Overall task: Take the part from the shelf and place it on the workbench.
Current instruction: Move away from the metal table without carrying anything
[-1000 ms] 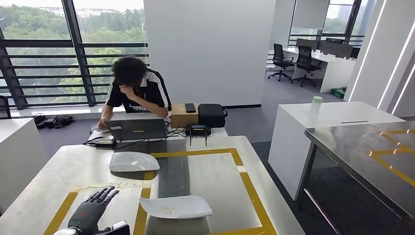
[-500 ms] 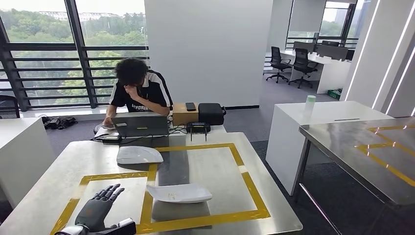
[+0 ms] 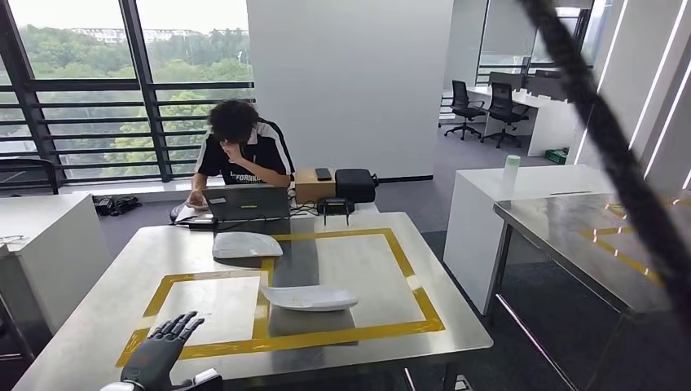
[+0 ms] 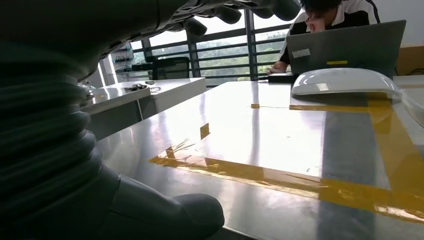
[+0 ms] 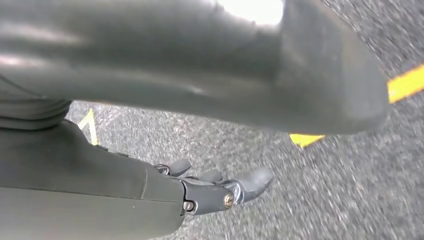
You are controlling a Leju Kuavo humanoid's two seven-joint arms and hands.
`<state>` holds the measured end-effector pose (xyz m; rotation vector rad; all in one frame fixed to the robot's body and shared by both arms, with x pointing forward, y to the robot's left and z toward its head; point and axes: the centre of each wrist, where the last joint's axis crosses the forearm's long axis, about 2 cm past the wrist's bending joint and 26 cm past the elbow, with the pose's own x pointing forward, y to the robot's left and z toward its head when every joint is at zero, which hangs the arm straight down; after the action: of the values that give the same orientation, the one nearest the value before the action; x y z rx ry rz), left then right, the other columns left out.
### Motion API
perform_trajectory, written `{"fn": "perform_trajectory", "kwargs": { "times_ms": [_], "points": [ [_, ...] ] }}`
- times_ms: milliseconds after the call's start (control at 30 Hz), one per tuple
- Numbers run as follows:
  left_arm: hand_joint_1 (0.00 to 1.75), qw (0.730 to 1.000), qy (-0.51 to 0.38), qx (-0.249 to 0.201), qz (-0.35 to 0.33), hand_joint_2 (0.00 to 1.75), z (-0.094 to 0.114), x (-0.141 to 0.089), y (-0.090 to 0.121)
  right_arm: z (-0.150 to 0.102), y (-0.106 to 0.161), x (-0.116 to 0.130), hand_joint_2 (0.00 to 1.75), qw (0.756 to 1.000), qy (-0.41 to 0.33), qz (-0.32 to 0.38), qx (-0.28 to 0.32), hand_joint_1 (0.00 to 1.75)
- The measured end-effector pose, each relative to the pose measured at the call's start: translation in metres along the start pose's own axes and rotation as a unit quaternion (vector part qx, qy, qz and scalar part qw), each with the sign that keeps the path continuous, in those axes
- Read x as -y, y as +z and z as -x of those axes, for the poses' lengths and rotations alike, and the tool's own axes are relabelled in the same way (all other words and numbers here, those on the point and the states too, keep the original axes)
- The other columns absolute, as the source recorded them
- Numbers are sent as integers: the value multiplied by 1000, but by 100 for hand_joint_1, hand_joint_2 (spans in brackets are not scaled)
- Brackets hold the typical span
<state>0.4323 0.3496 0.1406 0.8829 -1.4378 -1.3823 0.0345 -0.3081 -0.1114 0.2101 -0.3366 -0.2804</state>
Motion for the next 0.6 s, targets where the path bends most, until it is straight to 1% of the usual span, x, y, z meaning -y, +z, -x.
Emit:
{"fn": "perform_trajectory", "kwargs": {
  "times_ms": [167, 333, 600],
  "points": [
    [0, 1000, 0, -4, 0, 175, 3, 3, 3, 1, 0, -1, 0, 1000, 2, -2, -2, 0],
    [0, 1000, 0, -9, 8, 175, 6, 11, 10, -1, -1, -2, 0, 1000, 5, -3, -1, 0],
    [0, 1000, -7, -16, 6, 175, 15, 7, 14, -3, -1, -2, 0, 1000, 13, -4, -2, 0]
  ]
}}
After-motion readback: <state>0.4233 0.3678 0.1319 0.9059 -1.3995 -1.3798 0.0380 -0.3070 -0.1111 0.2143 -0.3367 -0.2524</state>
